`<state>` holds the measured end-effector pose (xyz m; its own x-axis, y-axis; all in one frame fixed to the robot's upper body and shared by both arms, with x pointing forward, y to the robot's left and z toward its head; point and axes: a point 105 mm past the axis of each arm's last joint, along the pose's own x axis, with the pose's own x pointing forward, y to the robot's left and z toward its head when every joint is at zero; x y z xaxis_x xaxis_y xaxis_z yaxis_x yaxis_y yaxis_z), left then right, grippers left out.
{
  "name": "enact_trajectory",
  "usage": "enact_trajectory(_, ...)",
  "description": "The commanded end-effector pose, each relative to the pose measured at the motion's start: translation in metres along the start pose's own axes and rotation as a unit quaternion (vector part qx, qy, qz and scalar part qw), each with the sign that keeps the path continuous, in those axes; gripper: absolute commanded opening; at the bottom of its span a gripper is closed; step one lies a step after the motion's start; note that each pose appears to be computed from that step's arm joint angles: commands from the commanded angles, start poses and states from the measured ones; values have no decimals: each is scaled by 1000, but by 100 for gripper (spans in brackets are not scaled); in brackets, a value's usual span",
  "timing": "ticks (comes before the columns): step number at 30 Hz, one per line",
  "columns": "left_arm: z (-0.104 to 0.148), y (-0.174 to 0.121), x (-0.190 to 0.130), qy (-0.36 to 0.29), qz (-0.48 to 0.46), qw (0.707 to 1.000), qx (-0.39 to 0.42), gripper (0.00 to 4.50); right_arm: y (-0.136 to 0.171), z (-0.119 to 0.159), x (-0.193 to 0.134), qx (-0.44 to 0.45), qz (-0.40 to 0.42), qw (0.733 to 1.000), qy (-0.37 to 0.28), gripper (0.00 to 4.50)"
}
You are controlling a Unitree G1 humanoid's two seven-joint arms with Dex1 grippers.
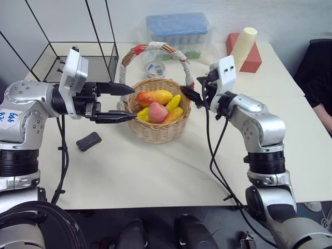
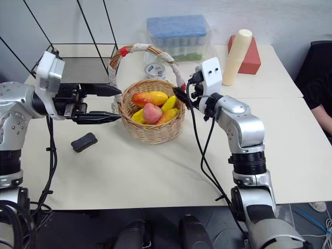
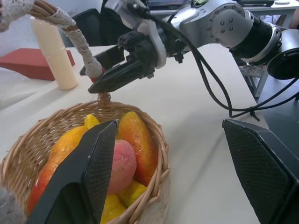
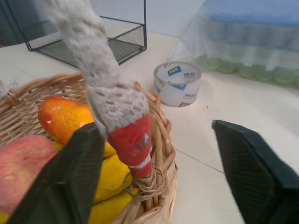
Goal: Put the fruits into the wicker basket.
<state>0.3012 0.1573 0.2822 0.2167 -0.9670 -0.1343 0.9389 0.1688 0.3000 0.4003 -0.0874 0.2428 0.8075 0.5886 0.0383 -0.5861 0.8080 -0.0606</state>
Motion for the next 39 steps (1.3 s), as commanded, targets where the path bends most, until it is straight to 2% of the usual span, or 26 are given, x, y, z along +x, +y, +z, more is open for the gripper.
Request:
enact_trajectory(1,14,-1,-5,-7,9,999,31,378,4,20,3,-18,3,999,-37,235)
enact_trajectory(7,15,-1,-4,-10,8,1000,28,378,7,18,-1,-40,3,998,-39,34)
enact_trajectory(8,15,-1,-3,-12,7,1000,28,378,5,20,-3,-46,-2,998,-42,18)
enact_trajectory(10,16,-1,0,-18,5,1000,26,378,-5,30,-16,-61,-23,996,-59,18)
enact_trajectory(13,18,-1,4,-29,0,999,22,378,-30,54,-52,-88,-67,990,-90,18)
enact_trajectory(18,20,0,10,-48,-10,999,8,378,-81,70,-135,-141,-168,973,-76,18)
enact_trajectory(22,19,1,15,-57,-16,998,3,378,-107,56,-188,-143,-226,963,-35,18)
enact_trajectory(28,21,2,26,-73,-34,997,-2,378,-125,12,-217,-109,-268,957,-2,18)
enact_trajectory(30,22,2,30,-77,-39,996,-1,378,-125,1,-225,-71,-264,962,-21,89)
enact_trajectory(32,23,2,33,-80,-43,996,0,378,-125,-4,-240,-76,-268,960,-13,144)
enact_trajectory(36,24,1,34,-84,-48,995,-4,378,-126,6,-270,-77,-278,958,-9,274)
enact_trajectory(39,21,0,32,-82,-51,995,-8,378,-114,15,-293,-85,-233,968,30,372)
